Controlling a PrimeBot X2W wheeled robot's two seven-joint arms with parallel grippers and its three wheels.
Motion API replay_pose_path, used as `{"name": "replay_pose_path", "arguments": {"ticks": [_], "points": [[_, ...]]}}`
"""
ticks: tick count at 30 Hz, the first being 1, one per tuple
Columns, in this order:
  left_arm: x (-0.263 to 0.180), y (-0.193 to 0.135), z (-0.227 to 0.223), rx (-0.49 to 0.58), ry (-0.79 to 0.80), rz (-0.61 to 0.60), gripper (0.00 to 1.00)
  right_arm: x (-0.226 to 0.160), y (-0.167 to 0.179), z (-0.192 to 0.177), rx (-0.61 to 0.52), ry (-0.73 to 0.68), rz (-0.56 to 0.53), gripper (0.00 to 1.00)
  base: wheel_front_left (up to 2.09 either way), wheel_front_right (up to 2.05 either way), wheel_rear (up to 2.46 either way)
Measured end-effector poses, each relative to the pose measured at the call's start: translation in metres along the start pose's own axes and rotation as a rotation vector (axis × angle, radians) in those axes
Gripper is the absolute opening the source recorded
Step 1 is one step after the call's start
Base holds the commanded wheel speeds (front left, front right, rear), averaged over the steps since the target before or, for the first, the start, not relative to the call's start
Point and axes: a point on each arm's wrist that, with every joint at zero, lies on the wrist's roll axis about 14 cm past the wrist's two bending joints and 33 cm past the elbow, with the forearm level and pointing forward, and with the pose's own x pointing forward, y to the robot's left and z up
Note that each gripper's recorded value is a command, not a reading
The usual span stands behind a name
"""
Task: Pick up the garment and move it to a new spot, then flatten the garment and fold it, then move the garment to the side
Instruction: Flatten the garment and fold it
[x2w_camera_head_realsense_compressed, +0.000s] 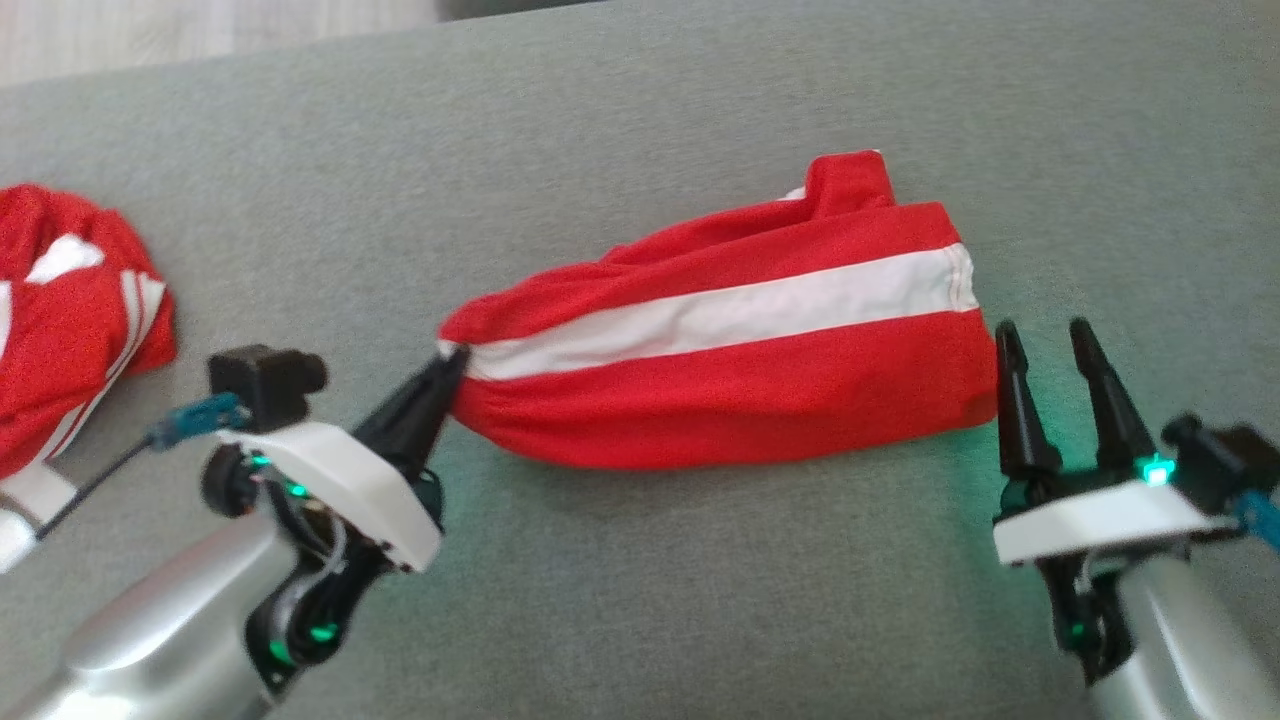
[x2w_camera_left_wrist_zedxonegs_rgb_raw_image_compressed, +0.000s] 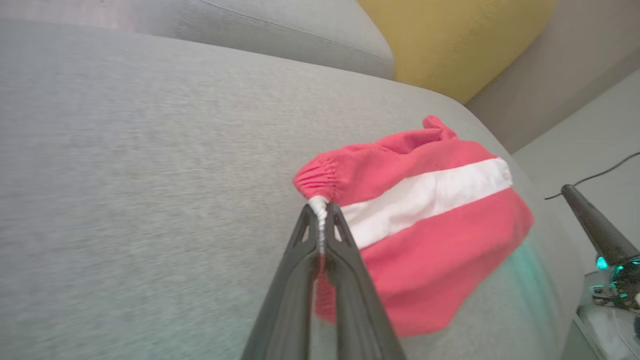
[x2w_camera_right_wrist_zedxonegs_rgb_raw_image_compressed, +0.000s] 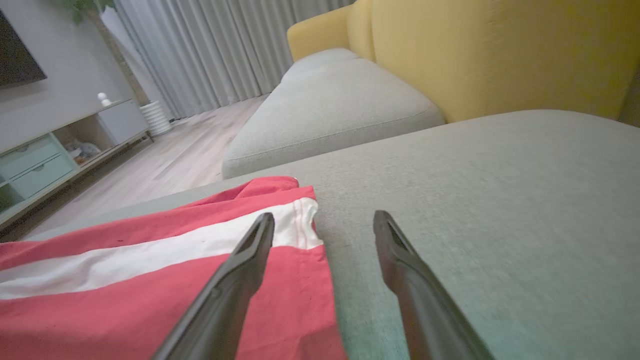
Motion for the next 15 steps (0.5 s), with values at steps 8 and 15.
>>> {"name": "replay_pose_path", "arguments": {"ticks": [8, 15], "points": [[-0.013, 0.034, 0.010, 0.001, -0.078, 0.096, 0.00, 0.026, 0.029, -0.027, 0.011, 0.135, 0.178, 1.00, 0.00, 0.00, 0.00], [-0.016, 0.037, 0.013, 0.010, -0.112, 0.099, 0.00, 0.043, 0.051, -0.031, -0.015, 0.164, 0.271, 1.00, 0.00, 0.00, 0.00]]}}
